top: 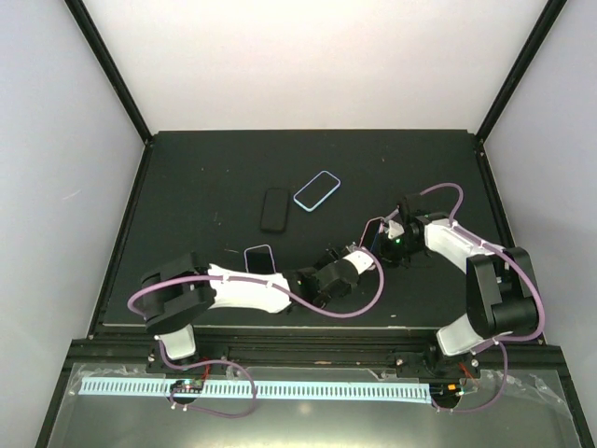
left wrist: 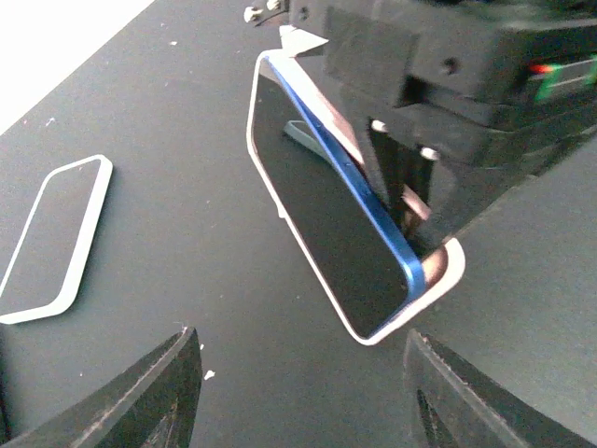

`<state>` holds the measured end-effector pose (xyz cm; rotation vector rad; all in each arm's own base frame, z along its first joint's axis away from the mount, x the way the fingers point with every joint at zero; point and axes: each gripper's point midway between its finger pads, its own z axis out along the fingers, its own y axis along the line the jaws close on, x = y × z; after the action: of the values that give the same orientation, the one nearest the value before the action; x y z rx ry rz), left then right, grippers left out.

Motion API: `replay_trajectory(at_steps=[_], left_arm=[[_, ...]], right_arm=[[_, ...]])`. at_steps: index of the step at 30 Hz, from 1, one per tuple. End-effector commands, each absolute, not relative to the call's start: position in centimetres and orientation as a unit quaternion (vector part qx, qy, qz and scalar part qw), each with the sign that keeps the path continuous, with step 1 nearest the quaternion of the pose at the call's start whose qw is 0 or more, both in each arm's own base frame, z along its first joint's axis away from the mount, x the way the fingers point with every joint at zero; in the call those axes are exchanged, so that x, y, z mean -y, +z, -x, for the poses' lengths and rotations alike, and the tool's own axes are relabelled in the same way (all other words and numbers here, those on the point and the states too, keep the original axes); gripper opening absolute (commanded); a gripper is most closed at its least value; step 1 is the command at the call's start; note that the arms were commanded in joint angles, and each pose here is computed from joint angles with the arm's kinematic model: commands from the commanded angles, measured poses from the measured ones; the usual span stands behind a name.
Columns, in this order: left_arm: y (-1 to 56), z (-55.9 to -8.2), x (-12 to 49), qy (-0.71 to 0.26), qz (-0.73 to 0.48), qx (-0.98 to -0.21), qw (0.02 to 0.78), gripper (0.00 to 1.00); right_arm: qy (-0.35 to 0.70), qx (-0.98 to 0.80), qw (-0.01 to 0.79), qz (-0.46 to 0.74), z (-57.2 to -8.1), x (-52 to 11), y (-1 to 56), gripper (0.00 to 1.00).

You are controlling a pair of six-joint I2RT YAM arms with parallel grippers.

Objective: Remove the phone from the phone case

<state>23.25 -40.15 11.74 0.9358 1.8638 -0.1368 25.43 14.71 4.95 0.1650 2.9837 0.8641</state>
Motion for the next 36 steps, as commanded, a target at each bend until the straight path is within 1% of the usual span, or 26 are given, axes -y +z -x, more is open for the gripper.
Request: replay_trajectory(at_steps=[1, 5, 8, 16, 23, 27, 31, 36], left_arm=[[13.1, -25.4, 41.5, -0.065, -0.361, -0.763, 0.532, 0.63], [12.7, -25.7, 42.7, -0.063, -0.379, -0.755, 0.531, 0.67], [12.3, -25.6, 43.5, -0.073, -0.387, -0.753, 0.527, 0.68], [10.7, -25.4, 45.0, -0.079, -0.407, -0.755, 0.507, 0.62], [9.5, -25.6, 44.4, -0.058, -0.413, -0.758, 0.502, 0.57], [8.3, -25.6, 43.6, -0.034, -0.422, -0.758, 0.496, 0.57], [7.8, -25.9, 43.6, -0.019, -0.426, -0.757, 0.495, 0.6], [7.6, -26.3, 44.1, -0.012, -0.427, -0.758, 0.493, 0.59]], right_arm=[[0.299, -0.953, 0.029, -0.035, -26.1, -15.5, 5.8, 0.01], [0.29, -0.956, 0.025, -0.037, -26.2, -15.2, 5.4, 0.01], [0.296, -0.954, 0.017, -0.038, -26.2, -15.4, 5.3, 0.01], [0.291, -0.956, 0.015, -0.039, -26.1, -15.3, 5.0, 0.01], [0.287, -0.957, 0.019, -0.04, -26.1, -15.2, 5.0, 0.01], [0.289, -0.956, 0.018, -0.04, -26.2, -15.2, 5.1, 0.01], [0.287, -0.957, 0.021, -0.04, -26.2, -15.1, 5.1, 0.01], [0.291, -0.956, 0.023, -0.04, -26.2, -15.2, 5.3, 0.01]])
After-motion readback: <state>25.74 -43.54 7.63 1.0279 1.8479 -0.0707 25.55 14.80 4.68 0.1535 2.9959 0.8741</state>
